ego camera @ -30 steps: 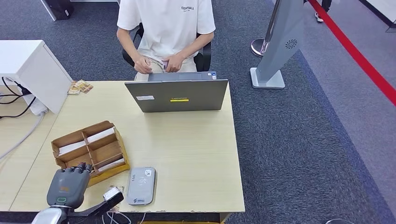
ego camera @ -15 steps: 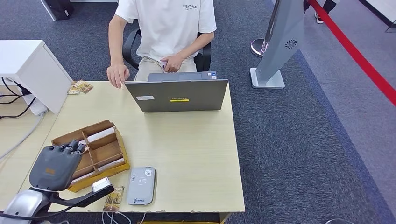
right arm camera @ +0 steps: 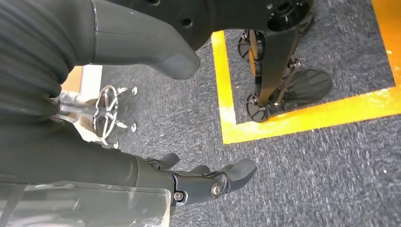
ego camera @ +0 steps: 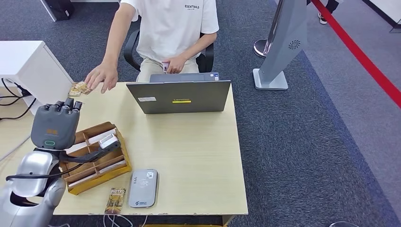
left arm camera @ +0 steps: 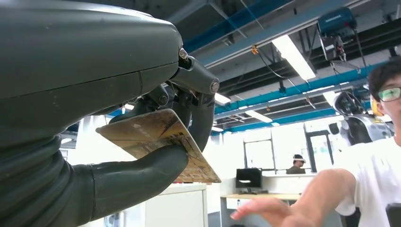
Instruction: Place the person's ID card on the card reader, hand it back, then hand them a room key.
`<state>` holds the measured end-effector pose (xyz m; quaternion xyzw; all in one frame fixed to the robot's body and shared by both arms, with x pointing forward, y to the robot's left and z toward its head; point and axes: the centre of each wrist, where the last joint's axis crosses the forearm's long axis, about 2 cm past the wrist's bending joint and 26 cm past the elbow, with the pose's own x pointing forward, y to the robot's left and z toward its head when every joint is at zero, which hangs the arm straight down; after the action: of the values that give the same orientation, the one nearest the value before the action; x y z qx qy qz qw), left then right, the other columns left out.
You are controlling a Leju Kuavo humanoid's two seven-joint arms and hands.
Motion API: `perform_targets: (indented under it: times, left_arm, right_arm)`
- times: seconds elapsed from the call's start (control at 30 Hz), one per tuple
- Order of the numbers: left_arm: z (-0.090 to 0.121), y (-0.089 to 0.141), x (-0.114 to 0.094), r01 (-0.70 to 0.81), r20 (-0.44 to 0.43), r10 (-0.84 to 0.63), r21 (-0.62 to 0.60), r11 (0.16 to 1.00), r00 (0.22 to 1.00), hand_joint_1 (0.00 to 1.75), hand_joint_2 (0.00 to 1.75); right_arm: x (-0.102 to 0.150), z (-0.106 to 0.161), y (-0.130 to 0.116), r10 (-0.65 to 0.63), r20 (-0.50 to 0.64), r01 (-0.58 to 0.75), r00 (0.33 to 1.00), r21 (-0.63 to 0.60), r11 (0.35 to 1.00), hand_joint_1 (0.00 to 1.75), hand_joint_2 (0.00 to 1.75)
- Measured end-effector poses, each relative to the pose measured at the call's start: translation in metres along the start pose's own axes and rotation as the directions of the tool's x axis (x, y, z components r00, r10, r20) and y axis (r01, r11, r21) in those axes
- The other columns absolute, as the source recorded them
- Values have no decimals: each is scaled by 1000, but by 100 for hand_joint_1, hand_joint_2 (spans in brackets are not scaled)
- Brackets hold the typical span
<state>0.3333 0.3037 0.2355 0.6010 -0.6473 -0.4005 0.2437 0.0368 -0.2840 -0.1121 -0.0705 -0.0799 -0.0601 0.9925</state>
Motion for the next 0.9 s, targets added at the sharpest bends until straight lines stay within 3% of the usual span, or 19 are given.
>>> perform_targets:
  times: [0.27, 0.57, 0.67, 0.8, 0.9]
  left_arm:
    - [-29, -31, 1, 14, -39, -13, 29, 999, 999, 175, 175]
    - [-51, -65, -9, 59, -71, -63, -56, 997, 995, 175, 175]
    - [-57, -69, -10, 74, -77, -78, -57, 996, 994, 175, 175]
    - [-86, -54, -15, 84, -84, -90, -69, 994, 992, 0, 175]
    - [-100, -44, -16, 66, -88, -71, -60, 996, 994, 0, 175]
  right_arm:
    - [2, 0, 2, 75, -10, -75, 997, 22, 997, 0, 175]
    - [4, 0, 4, 141, -12, -140, 990, 42, 989, 0, 175]
    - [5, 0, 5, 147, 35, -148, 989, 47, 988, 0, 175]
    - [20, 0, 8, 142, 121, -150, 982, 53, 987, 0, 175]
    - [26, 0, 10, 139, 138, -148, 981, 55, 987, 0, 175]
